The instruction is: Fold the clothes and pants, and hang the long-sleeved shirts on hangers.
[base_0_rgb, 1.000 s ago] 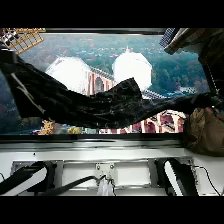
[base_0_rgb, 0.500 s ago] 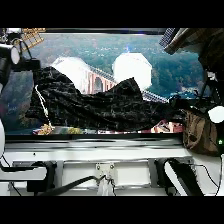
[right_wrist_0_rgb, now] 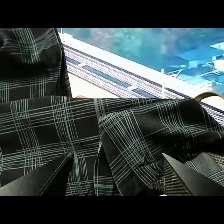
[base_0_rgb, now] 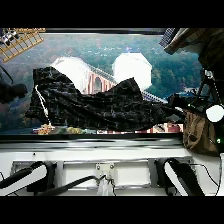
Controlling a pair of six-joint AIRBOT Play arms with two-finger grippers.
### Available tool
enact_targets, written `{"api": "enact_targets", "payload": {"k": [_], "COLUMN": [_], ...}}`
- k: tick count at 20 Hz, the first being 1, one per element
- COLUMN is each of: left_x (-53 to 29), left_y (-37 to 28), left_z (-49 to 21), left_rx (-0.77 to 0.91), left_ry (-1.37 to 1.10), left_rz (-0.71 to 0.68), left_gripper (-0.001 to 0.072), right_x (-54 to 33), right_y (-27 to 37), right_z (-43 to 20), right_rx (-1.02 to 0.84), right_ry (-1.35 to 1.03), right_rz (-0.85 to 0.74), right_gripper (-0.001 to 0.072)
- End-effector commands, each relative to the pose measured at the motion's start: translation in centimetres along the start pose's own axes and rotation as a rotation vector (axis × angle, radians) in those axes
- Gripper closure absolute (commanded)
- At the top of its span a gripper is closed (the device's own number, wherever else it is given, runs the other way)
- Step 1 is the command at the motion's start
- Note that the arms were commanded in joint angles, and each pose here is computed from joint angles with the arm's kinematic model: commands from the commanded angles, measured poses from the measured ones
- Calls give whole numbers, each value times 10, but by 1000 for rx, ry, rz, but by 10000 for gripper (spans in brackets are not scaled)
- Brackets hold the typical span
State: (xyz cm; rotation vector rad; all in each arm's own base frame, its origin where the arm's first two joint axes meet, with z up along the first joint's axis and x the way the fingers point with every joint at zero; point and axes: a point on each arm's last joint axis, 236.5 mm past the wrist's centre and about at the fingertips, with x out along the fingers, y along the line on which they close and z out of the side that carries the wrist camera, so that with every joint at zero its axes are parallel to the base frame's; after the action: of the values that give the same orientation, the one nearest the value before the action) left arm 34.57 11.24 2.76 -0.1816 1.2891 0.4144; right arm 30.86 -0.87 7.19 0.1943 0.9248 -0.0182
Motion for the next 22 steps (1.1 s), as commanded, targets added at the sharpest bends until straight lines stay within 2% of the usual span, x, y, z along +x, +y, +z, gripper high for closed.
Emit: {"api": "enact_targets", "payload": {"k": [1,2,4,5,7,11,13,16,22], "left_x": [27,33,47,56,73,98,105,116,124], "left_y": [-2,-5,-2,4,12,-15,-26,-27,-19], "left_z": [-21,-14,-6,-4,-8,-22,-28,-32,-27], "left_rx": [0,36,122,144,174,159,224,293,303], "left_ry": [33,15,-2,7,49,123,149,170,161], "left_rz": [-23,-28,-6,28,69,-3,-10,28,71], "left_gripper": [289,288,220,216,130,129,132,134,136], "right_x": [0,0,0,0,0,0,0,0,0], "right_y": [1,1,1,1,1,6,12,17,18], "right_z": [1,0,-3,-5,-9,-8,-5,-5,-10], "right_rx": [1,1,1,1,1,17,34,48,47], "right_ry": [-5,-2,12,21,39,34,23,24,44], "right_rz": [2,2,3,3,4,22,48,72,74], "right_gripper": [91,91,91,92,92,93,93,94,95]}}
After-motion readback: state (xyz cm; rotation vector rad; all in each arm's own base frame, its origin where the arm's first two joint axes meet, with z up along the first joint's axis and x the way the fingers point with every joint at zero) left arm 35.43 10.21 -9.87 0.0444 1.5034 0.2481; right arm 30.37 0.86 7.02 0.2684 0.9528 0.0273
